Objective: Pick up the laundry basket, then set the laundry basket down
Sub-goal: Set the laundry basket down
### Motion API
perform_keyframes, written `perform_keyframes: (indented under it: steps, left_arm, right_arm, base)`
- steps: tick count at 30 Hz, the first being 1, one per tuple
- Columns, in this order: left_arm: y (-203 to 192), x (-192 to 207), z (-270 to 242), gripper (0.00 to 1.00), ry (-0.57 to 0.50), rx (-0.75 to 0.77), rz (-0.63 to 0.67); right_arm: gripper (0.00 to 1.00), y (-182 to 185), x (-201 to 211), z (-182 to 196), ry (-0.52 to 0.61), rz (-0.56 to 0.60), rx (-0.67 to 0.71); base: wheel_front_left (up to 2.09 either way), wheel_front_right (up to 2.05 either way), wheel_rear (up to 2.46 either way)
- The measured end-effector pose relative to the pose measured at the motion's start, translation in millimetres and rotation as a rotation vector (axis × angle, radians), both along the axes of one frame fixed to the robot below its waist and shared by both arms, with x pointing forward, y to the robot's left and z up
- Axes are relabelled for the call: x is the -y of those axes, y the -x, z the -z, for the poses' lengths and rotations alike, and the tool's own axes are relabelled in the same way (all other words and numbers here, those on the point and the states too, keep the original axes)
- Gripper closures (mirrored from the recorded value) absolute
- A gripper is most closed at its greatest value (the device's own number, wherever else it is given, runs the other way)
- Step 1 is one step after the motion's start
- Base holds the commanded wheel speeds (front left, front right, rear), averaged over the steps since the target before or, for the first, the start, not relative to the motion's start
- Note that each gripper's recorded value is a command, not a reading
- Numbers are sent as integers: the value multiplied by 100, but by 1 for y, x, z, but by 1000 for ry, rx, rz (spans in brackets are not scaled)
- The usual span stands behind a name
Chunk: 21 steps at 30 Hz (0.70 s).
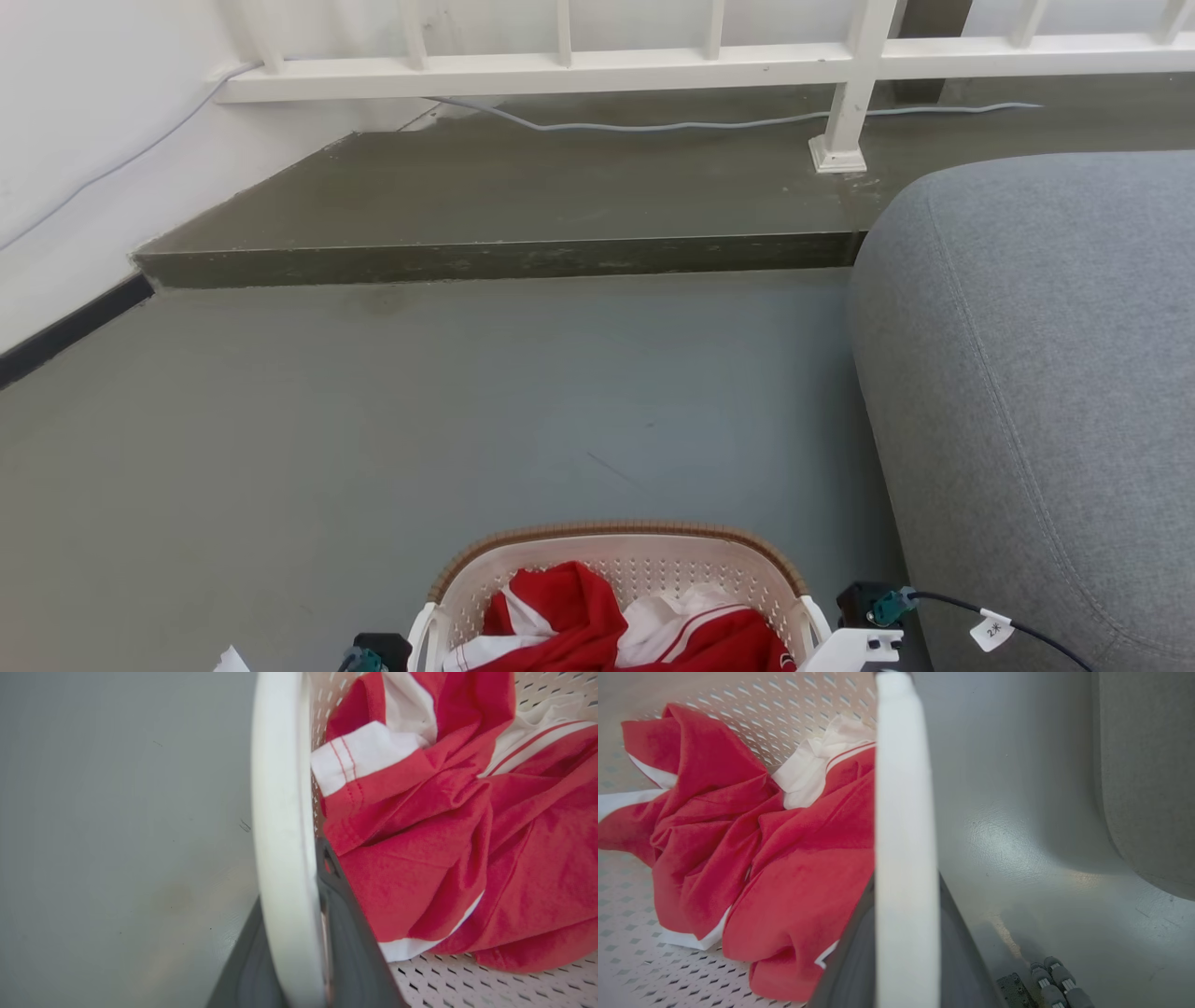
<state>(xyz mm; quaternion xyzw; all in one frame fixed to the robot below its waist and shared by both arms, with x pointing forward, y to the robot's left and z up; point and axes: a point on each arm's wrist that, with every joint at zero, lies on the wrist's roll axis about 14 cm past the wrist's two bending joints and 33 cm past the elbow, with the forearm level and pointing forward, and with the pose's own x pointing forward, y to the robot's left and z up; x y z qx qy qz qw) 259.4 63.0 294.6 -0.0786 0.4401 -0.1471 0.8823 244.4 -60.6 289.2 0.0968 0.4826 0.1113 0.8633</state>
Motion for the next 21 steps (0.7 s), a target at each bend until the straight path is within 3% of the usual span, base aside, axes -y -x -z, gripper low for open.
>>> perform_keyframes:
  steps: [9,21]
  left_arm:
    - [-2,-1,6,100,-11,-24,2]
    - [-68,2,-3,100,-21,41,-6]
  right_arm:
    - [100,-13,1,0,11,-3,1]
    - [100,-81,4,-12,24,-3,78]
  base:
    - [0,0,0]
    - [0,0,0]
